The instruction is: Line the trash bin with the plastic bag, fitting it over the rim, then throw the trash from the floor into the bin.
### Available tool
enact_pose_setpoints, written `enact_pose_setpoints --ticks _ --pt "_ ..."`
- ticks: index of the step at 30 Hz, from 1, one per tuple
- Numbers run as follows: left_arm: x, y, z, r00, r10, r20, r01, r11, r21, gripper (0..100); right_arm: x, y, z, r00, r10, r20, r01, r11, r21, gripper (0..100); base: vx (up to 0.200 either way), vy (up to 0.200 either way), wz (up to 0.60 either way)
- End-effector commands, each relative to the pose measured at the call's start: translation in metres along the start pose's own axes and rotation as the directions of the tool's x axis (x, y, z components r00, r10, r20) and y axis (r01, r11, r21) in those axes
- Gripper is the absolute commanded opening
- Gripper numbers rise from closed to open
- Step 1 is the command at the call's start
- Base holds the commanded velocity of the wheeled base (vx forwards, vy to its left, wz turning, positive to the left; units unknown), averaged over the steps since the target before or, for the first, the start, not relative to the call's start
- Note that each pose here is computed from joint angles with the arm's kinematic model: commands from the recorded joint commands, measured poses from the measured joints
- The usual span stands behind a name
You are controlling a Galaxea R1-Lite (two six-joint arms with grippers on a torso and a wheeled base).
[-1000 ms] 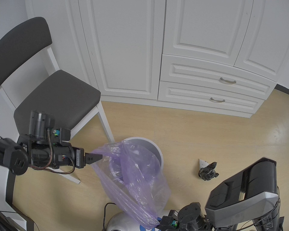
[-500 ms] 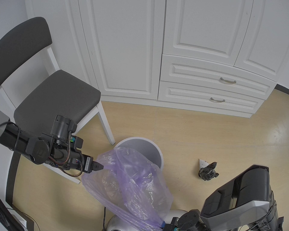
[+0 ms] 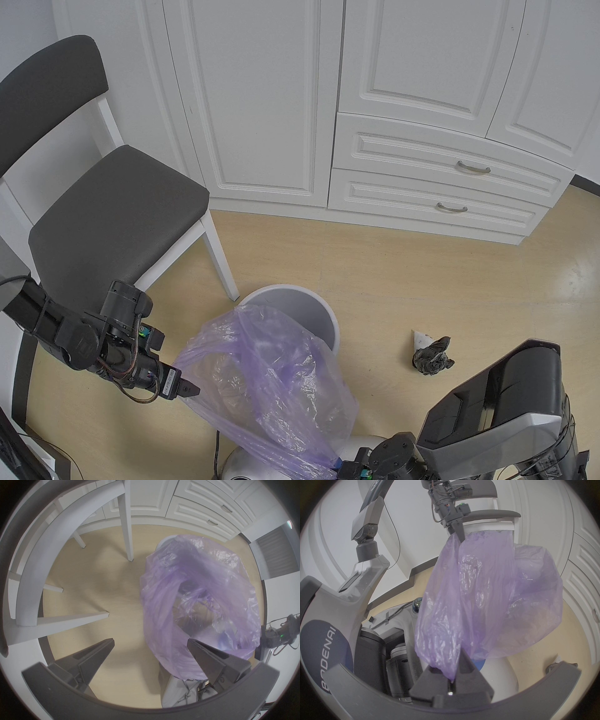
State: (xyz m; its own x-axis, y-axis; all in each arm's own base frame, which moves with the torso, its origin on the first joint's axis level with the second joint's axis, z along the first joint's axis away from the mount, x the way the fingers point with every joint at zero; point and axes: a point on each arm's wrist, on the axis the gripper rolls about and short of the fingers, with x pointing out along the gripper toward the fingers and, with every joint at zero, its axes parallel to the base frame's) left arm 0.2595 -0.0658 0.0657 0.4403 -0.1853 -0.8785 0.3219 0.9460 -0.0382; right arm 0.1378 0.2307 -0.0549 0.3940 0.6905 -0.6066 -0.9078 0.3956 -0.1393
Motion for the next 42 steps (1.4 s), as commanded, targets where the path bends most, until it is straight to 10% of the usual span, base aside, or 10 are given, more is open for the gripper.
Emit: enact_pose_setpoints --ticks 1,2,3,18,31,41,42 --pt "0.011 0.007 -0.005 1.000 0.007 -0.013 -0.007 1.000 -0.019 100 0.001 -0.002 0.006 0.999 -0.010 0.036 0.010 1.000 -0.001 0 0.000 0.000 0.00" --pt "0.015 0.007 -0.004 1.000 0.006 -0.001 -0.006 1.000 -0.018 100 0.001 -0.002 0.006 0.999 -0.012 0.037 0.012 1.000 -0.001 0 0.000 0.000 0.00" --pt "0.018 0.008 -0.004 1.000 0.008 0.008 -0.008 1.000 -0.017 0 0.000 -0.002 0.007 0.999 -0.012 0.040 0.012 1.000 -0.001 0 0.000 0.000 0.00" --pt "0.020 0.007 0.007 0.996 0.010 0.092 -0.009 1.000 -0.008 0 -0.019 -0.017 0.025 0.991 -0.070 0.111 0.067 0.997 0.025 0 0.000 0.000 0.00" --pt "-0.081 -0.022 0.054 0.855 -0.051 0.517 0.037 0.999 0.038 0 -0.092 -0.077 0.066 0.872 -0.379 0.310 0.347 0.925 0.156 0 0.000 0.000 0.00" --pt "-0.081 -0.043 0.084 0.802 -0.117 0.585 0.089 0.993 0.077 0 -0.112 -0.073 0.050 0.873 -0.424 0.241 0.389 0.903 0.180 0 0.000 0.000 0.00" --pt "-0.081 -0.045 0.088 0.786 -0.124 0.605 0.097 0.992 0.078 0 -0.114 -0.072 0.049 0.874 -0.423 0.239 0.387 0.903 0.185 100 0.000 0.000 0.00"
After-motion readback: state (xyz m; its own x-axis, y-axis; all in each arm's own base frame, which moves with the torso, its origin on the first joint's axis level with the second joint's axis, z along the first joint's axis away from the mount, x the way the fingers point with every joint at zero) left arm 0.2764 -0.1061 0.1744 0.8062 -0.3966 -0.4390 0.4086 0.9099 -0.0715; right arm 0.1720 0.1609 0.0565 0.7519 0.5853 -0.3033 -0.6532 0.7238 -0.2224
